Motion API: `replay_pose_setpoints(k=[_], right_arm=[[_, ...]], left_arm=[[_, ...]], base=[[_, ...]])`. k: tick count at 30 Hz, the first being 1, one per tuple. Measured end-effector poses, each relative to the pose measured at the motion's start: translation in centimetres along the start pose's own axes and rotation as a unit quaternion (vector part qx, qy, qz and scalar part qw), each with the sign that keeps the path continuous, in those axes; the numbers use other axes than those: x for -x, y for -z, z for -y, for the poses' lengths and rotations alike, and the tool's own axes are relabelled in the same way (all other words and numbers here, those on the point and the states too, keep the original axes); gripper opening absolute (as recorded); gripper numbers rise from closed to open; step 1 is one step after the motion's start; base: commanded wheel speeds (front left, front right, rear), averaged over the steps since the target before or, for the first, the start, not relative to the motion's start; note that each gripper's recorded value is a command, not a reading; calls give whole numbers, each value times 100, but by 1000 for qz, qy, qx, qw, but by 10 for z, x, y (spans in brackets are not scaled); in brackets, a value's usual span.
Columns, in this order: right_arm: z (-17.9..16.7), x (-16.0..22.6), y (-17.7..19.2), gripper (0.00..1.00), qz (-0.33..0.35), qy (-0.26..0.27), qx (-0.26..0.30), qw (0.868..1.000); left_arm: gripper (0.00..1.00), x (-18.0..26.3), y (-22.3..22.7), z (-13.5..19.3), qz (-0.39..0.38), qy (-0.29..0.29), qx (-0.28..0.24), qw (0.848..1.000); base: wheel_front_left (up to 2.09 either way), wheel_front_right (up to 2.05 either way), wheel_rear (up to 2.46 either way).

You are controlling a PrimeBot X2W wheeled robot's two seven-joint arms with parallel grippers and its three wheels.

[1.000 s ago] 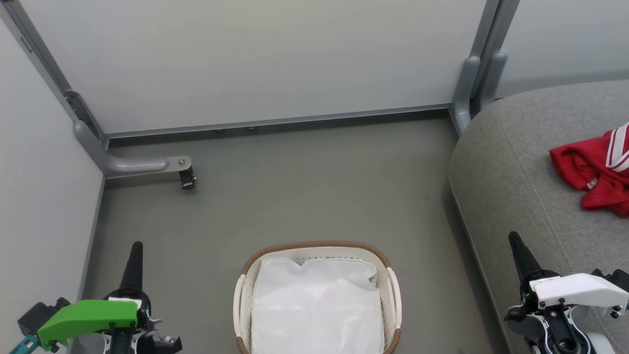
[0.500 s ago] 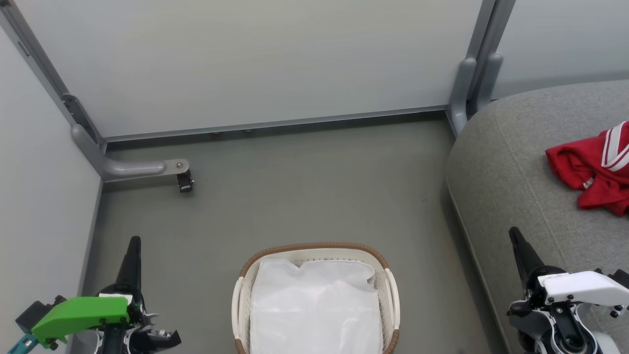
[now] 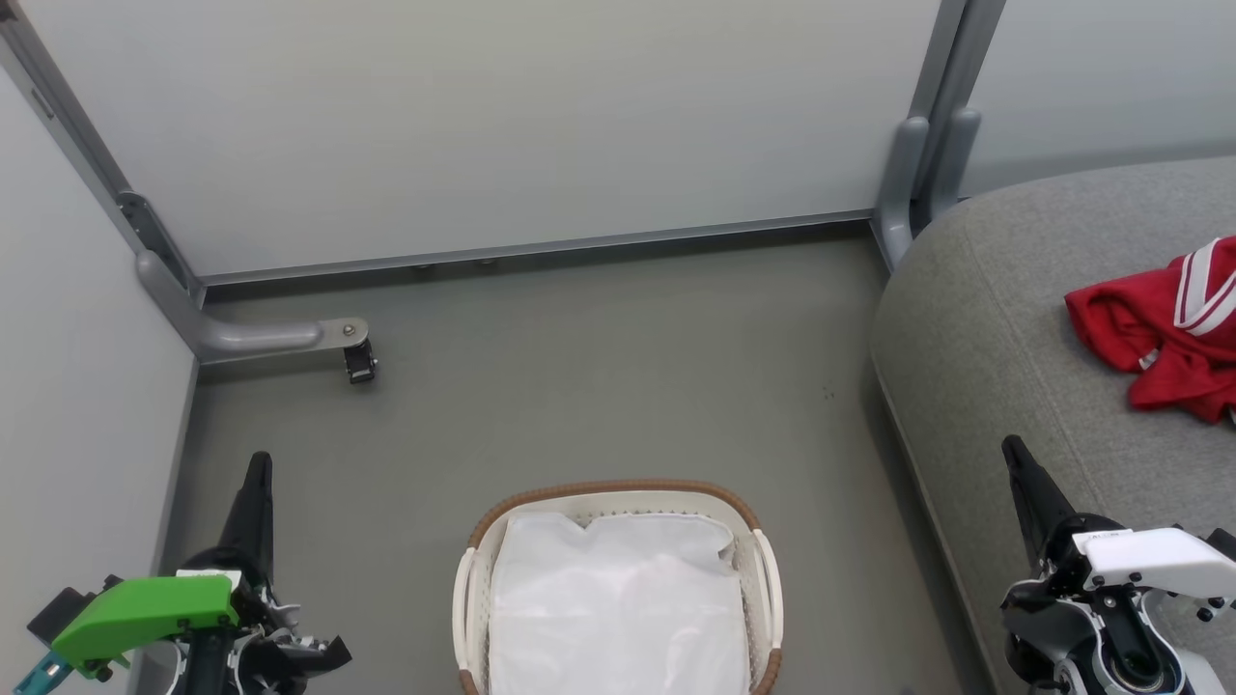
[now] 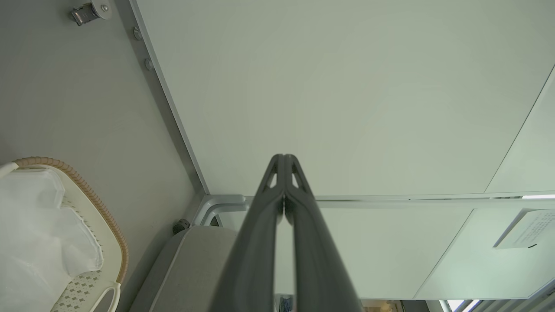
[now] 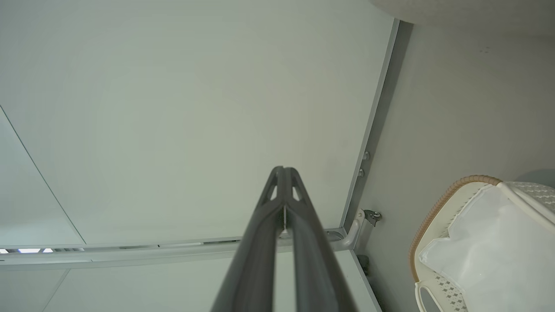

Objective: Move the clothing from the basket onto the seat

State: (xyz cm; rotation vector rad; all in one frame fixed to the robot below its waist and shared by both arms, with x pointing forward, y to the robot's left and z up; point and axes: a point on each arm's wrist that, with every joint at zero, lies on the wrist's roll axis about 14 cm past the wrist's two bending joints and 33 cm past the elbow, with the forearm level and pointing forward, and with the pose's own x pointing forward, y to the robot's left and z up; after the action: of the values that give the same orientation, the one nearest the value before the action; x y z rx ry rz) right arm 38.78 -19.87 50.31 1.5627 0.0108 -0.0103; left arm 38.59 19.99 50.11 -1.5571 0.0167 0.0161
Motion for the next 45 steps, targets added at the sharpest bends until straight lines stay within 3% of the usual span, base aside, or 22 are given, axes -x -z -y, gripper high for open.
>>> replay_pose_setpoints(k=[45], right_arm=[[-2, 0, 0, 0, 0, -3, -7, 1000]], left_arm=[[0, -1, 0, 2, 0, 4, 9, 1000]], base=[[0, 0, 0]])
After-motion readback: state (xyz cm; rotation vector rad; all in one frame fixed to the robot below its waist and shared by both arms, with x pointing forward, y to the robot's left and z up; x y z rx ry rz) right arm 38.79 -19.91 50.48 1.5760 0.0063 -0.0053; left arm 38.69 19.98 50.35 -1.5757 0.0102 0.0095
